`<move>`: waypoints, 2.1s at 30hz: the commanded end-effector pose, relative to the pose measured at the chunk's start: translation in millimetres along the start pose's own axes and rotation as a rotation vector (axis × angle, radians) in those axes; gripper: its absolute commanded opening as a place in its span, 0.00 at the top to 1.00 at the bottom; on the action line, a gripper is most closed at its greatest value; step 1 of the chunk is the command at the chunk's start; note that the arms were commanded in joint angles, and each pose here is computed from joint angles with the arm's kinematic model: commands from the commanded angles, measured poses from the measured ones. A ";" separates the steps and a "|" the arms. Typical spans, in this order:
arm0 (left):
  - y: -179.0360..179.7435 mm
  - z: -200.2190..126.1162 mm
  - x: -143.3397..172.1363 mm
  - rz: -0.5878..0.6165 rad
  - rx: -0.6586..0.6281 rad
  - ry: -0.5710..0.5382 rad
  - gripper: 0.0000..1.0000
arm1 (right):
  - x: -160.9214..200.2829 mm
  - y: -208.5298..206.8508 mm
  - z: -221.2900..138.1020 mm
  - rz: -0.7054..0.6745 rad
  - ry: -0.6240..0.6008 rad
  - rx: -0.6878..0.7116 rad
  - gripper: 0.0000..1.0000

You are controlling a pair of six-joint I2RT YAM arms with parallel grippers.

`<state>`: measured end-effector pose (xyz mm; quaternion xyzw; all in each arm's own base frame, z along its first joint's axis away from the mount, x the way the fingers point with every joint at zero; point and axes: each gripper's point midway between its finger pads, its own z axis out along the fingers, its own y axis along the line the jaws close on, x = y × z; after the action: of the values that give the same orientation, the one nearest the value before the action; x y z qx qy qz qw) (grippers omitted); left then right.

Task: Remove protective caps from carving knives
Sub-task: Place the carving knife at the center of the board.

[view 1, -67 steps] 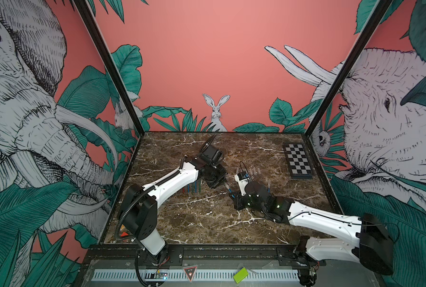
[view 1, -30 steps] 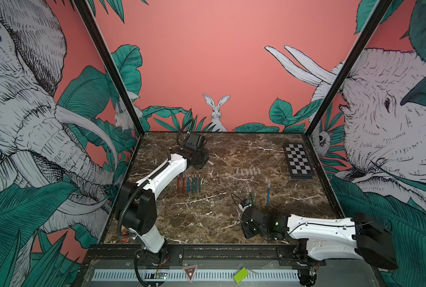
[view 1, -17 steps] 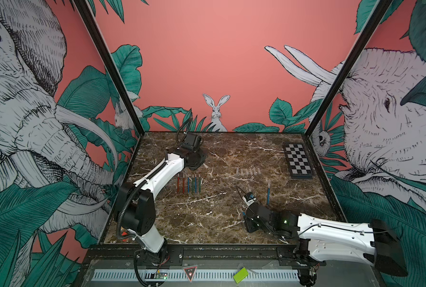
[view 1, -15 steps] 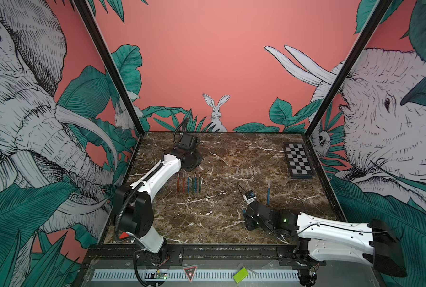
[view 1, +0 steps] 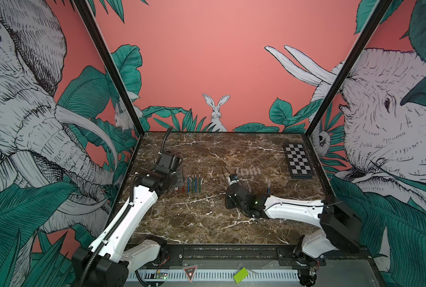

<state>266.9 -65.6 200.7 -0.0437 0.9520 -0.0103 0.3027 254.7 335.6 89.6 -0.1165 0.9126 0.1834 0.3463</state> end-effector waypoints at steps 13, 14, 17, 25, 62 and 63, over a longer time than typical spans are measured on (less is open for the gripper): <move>35.8 -7.9 6.6 0.097 -0.165 -0.045 1.00 | -23.7 44.1 112.9 0.126 0.010 -0.039 1.00; 36.7 -8.4 6.4 0.097 -0.169 -0.048 1.00 | -22.8 44.3 117.7 0.129 0.012 -0.035 1.00; 37.6 -9.3 5.8 0.095 -0.172 -0.055 1.00 | -16.4 40.0 129.4 0.144 0.021 -0.017 1.00; 37.0 -8.8 6.5 0.094 -0.167 -0.054 1.00 | -17.7 38.3 143.5 0.179 0.009 0.007 1.00; 39.7 -10.1 6.4 0.095 -0.179 -0.061 1.00 | 2.8 26.1 155.7 0.199 0.079 0.064 1.00; 39.7 -10.4 6.6 0.095 -0.179 -0.061 1.00 | 3.2 25.6 156.7 0.201 0.081 0.064 1.00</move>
<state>257.7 -32.2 203.1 -0.0253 0.9422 0.0804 0.3243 347.8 445.5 32.2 -0.0135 0.9102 0.2405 0.3368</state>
